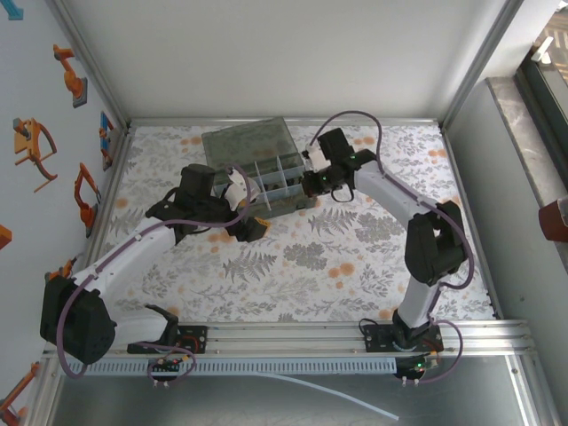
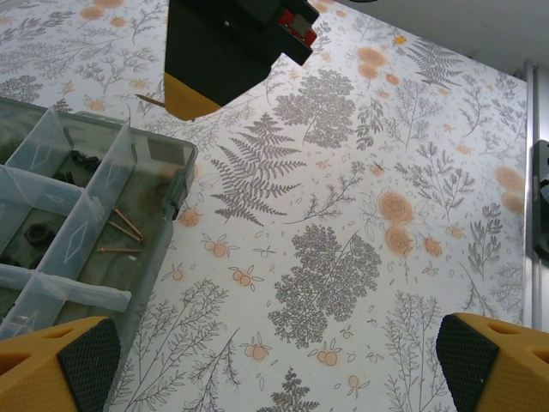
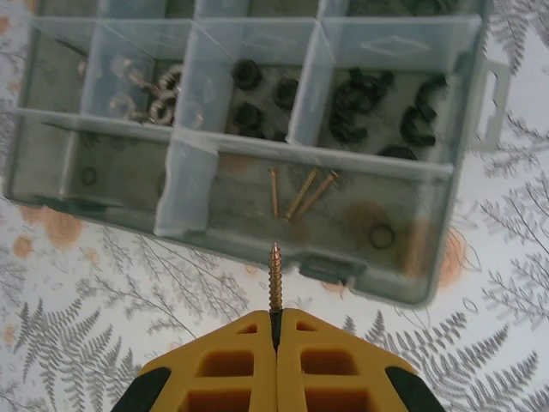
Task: Sort the screws and nuts into containers
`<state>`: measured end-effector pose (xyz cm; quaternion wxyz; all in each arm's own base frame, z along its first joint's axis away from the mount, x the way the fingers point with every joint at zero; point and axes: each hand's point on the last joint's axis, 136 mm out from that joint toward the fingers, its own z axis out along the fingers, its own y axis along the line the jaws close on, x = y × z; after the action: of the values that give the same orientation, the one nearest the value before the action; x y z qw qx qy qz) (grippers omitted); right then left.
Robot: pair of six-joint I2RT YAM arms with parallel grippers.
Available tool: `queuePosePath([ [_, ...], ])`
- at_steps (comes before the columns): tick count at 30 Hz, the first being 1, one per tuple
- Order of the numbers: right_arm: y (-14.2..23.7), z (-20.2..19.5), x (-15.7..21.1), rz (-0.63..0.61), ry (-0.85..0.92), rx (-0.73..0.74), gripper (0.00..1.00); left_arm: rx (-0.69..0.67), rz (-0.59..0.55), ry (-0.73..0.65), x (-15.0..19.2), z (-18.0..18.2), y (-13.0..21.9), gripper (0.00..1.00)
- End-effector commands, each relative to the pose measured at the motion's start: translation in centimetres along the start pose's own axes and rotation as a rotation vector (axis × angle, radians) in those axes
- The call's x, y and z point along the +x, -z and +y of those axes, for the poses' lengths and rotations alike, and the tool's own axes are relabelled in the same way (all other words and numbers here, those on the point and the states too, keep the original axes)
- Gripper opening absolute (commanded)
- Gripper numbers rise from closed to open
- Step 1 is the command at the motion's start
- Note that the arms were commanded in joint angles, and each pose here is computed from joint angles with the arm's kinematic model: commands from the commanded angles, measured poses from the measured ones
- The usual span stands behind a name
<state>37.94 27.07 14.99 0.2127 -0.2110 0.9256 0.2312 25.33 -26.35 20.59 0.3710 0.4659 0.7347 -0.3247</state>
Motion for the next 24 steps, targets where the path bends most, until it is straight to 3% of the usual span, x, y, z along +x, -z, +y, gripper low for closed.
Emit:
queuePosePath([
  [1,-2.5,1.2,0.0,0.045,-0.02,-0.053,0.0,-0.014,-0.01,-0.035,-0.2,-0.1,0.6,0.97],
  [11,-6.4,4.4,-0.6,0.096,0.018,-0.115,0.0,-0.056,0.002,-0.046,0.1,0.5,0.8,0.97],
  [19,-6.8,3.4,0.0,0.111,0.022,-0.068,0.14,-0.09,0.003,-0.044,0.1,1.2,1.0,0.97],
  [24,-5.4,3.6,-1.5,0.057,0.049,-0.044,0.23,-0.092,-0.006,-0.05,-0.2,1.1,1.2,0.97],
])
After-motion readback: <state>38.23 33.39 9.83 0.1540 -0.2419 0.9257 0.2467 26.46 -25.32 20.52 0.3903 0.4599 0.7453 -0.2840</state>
